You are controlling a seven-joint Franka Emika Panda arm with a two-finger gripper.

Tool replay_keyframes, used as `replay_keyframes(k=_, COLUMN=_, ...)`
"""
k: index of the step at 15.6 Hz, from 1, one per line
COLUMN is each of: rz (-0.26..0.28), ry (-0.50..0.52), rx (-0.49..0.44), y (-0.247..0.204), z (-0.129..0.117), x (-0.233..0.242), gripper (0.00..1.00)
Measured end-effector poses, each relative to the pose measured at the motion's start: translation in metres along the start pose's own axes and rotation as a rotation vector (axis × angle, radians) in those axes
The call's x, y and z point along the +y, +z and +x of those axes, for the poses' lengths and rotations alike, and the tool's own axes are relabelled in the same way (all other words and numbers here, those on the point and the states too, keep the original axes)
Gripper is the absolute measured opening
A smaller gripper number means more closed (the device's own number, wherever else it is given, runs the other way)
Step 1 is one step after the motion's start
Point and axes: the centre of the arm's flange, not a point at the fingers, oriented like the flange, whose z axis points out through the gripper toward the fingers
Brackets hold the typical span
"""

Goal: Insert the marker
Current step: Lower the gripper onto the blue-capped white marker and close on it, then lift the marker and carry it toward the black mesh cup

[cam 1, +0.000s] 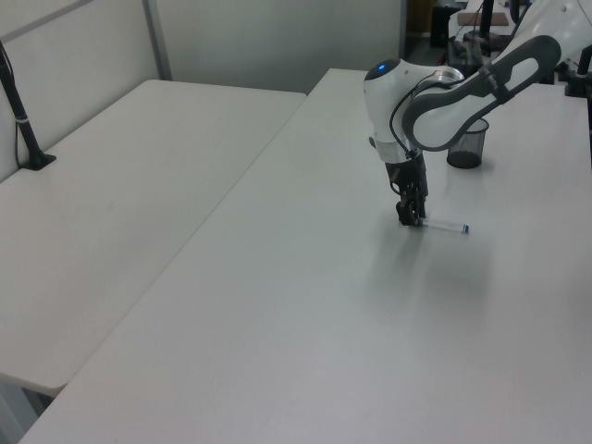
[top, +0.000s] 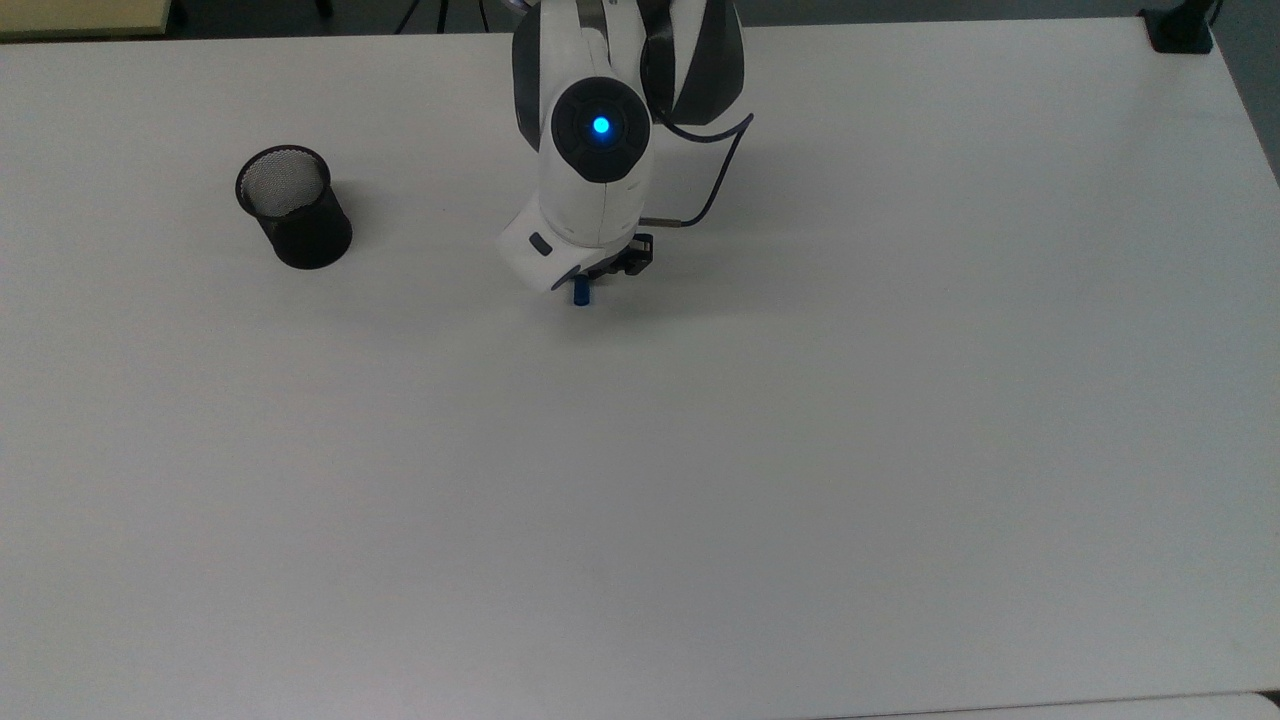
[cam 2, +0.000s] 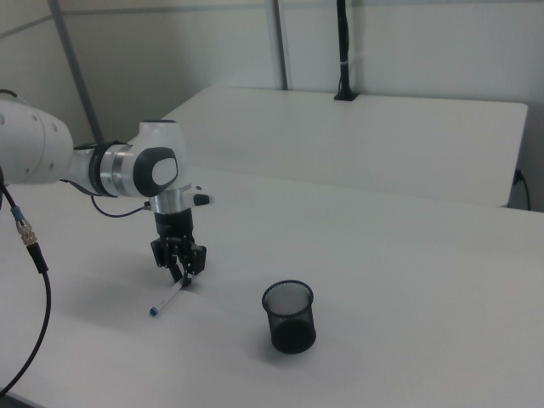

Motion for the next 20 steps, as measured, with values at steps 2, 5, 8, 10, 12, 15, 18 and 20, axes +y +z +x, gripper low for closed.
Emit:
replay_keyframes(k=2, rz=0.002, ry=0.001, rx=0.011, y=-0.001, z=0.002, x=-0.001, gripper=0.23)
replay_keyframes(k=5, rz=0.006, ry=0.025, rx=0.042, y=-0.012, z=0.006, x=0.001, gripper=0.23)
replay_keyframes(k=8, rz=0.016, ry=0.048, rx=0.117, y=-0.057, z=0.009, x=0.012, gripper=0.23)
replay_keyframes(k=10, rz=0.028, ry=0.076, rx=0.177, y=-0.099, z=0.001, x=0.032, gripper=0.23)
replay_keyframes(k=12, rz=0.039, ry=0.114, rx=0.228, y=-0.137, z=-0.014, x=0.057, gripper=0.23)
replay_keyframes(k=15, rz=0.052, ry=0.177, rx=0.281, y=-0.17, z=-0.032, x=0.101, gripper=0.23)
replay_keyframes(k=18, rz=0.057, ry=0.232, rx=0.309, y=-0.184, z=-0.045, x=0.146, gripper=0.23)
replay_keyframes(k=20, rz=0.056, ry=0.251, rx=0.341, y=-0.191, z=-0.053, x=0.173, gripper=0.23)
